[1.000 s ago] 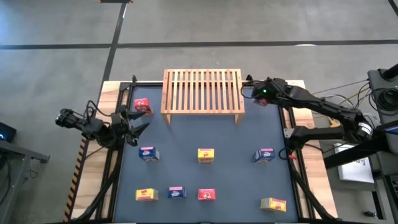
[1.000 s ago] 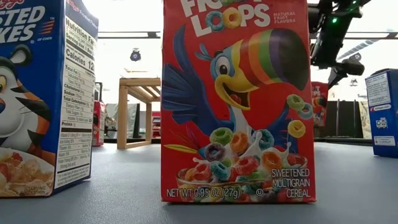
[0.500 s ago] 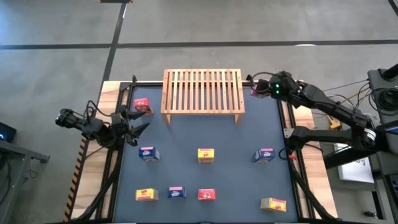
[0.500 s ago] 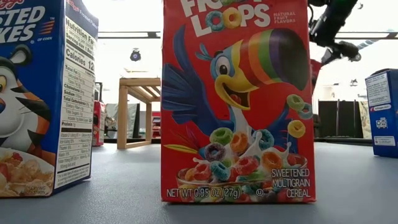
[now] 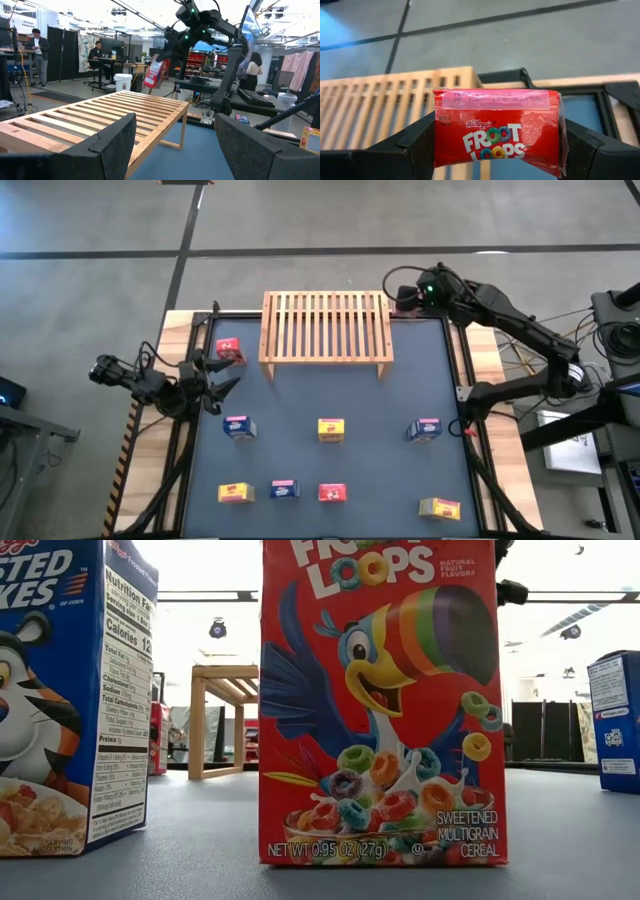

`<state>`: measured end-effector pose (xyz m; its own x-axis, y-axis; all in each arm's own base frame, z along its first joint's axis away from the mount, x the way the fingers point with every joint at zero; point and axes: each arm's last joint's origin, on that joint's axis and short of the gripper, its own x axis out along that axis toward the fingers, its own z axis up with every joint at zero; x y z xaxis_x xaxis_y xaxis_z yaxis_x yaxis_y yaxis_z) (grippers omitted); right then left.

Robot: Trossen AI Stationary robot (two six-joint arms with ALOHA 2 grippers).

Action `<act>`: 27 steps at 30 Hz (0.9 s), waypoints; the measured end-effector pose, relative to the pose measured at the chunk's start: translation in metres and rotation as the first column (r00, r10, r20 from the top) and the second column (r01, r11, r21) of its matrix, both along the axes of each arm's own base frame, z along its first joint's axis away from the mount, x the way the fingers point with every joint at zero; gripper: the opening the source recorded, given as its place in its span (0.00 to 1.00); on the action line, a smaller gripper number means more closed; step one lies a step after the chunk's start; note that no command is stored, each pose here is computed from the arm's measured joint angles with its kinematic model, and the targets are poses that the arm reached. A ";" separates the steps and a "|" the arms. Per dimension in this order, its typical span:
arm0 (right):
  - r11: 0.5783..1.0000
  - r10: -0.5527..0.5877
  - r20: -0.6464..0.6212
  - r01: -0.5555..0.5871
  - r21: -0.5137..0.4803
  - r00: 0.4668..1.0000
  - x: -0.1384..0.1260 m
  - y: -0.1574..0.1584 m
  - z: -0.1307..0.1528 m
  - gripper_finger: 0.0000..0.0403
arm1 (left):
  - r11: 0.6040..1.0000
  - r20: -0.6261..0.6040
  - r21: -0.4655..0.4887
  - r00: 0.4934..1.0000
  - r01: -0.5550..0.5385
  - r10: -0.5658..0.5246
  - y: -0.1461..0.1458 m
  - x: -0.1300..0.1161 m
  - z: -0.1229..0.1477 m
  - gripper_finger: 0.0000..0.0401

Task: Stack cereal on shelf
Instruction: Put the top right red cereal box on the shelf

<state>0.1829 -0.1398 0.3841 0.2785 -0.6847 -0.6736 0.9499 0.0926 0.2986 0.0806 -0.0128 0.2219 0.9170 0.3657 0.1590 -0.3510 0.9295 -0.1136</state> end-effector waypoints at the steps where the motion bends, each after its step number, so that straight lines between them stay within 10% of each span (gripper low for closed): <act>1: 1.000 0.009 -0.001 -0.009 -0.005 1.000 0.003 -0.001 0.003 0.71 | 1.000 0.000 0.000 1.000 0.000 0.000 0.000 0.000 0.000 0.63; 27: 0.999 0.028 -0.137 -0.026 0.019 0.990 0.115 -0.046 0.003 0.71 | 1.000 0.000 0.000 1.000 0.000 0.000 0.000 0.000 0.000 0.63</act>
<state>0.2984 -0.1855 0.3869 0.2008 -0.6658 -0.7186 0.9792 0.1149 0.1671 0.0806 -0.0128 0.2219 0.9169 0.3661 0.1593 -0.3513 0.9293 -0.1139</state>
